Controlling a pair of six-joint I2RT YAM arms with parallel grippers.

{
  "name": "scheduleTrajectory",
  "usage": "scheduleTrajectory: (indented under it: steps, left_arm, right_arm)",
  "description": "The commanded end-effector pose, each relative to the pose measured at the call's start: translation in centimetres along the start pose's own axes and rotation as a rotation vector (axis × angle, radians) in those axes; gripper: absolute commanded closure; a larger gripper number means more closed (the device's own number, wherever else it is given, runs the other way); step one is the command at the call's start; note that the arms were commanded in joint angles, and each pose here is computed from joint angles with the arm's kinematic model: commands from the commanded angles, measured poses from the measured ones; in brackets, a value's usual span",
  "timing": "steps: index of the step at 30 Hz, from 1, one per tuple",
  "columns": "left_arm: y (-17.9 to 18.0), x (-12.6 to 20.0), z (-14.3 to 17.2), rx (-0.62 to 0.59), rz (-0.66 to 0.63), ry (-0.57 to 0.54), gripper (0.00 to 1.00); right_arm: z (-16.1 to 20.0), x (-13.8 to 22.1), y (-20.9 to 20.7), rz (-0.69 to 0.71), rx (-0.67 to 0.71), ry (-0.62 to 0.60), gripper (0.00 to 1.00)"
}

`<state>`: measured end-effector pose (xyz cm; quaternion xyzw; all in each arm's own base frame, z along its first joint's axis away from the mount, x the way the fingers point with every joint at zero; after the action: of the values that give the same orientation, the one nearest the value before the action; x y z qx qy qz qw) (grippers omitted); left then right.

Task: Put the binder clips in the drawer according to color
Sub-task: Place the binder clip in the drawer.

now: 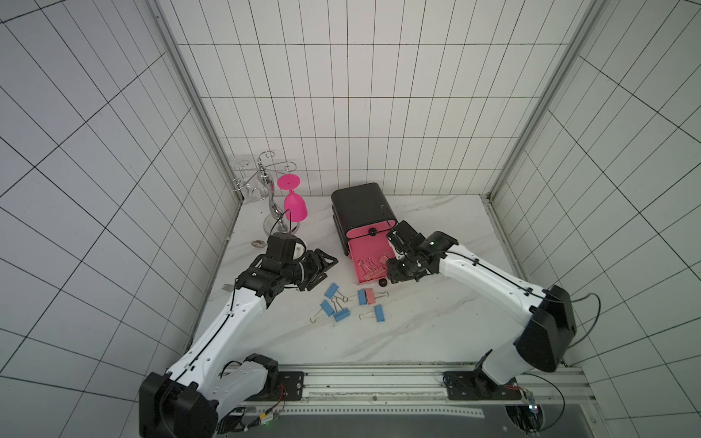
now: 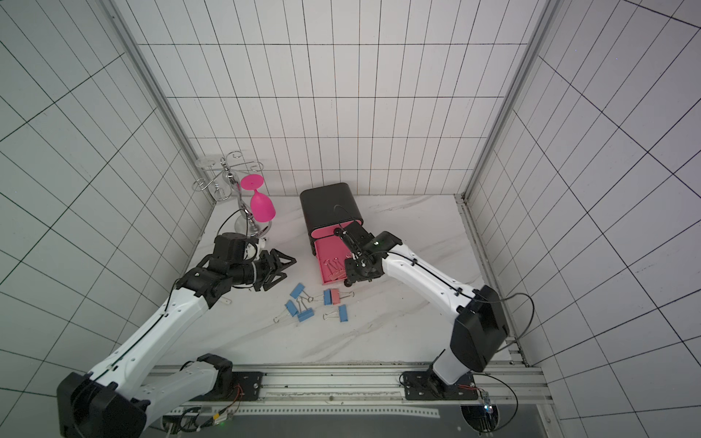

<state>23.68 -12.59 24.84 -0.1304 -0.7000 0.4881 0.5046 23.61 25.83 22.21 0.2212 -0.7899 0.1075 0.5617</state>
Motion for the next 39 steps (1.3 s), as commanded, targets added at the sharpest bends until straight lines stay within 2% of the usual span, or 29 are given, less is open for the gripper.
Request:
scheduleTrajectory:
  steps: [1,8,14,20,23,26,28,35,37,39]
  left_arm:
    - [-0.3,0.3,-0.5,-0.023,0.032,-0.004,0.32]
    - [0.7,0.9,-0.8,-0.006,0.023,-0.009,0.32]
    - [0.9,1.0,-0.9,0.001,0.017,-0.003,0.32]
    - [0.9,1.2,-0.8,-0.006,0.006,0.003,0.32]
    - [0.9,1.3,-0.7,-0.006,0.006,0.001,0.32]
    - [1.0,1.4,-0.6,-0.005,0.005,-0.002,0.32]
    - [1.2,1.5,-0.5,-0.002,0.004,-0.006,0.32]
    - [2.0,2.0,0.4,0.019,0.008,-0.023,0.32]
    - [2.2,2.1,0.6,0.026,0.008,-0.028,0.32]
    - [2.3,2.2,0.7,0.030,0.008,-0.028,0.32]
  right_arm:
    - [-2.2,-1.4,0.9,-0.003,0.050,0.026,0.59]
    - [-5.2,-5.0,1.9,0.021,0.030,0.048,0.58]
    - [-6.3,-6.6,1.8,0.020,-0.002,0.038,0.51]
    - [-7.1,-5.8,1.8,-0.005,-0.018,0.006,0.31]
    - [-6.8,-4.7,1.7,-0.011,-0.020,-0.010,0.27]
    - [-5.7,-3.6,1.3,-0.011,-0.026,-0.019,0.27]
    - [-4.4,-3.0,0.7,-0.008,-0.038,-0.022,0.31]
    - [2.7,-3.4,-1.1,-0.034,-0.146,-0.038,0.57]
    - [4.4,-4.4,-1.2,-0.066,-0.192,-0.033,0.71]
    - [5.5,-5.5,-1.2,-0.097,-0.240,-0.027,0.92]
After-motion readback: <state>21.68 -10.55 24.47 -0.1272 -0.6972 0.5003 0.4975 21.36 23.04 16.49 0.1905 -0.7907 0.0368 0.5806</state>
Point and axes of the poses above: each gripper's point midway between its finger pads, its own x axis back along the fingers, its own y axis along the line the jaws close on, z = x × y, the point moved 7 cm from there along x, back along the fingers, and after that the axes turned 4 degrees about x, right-handed, at the moved point
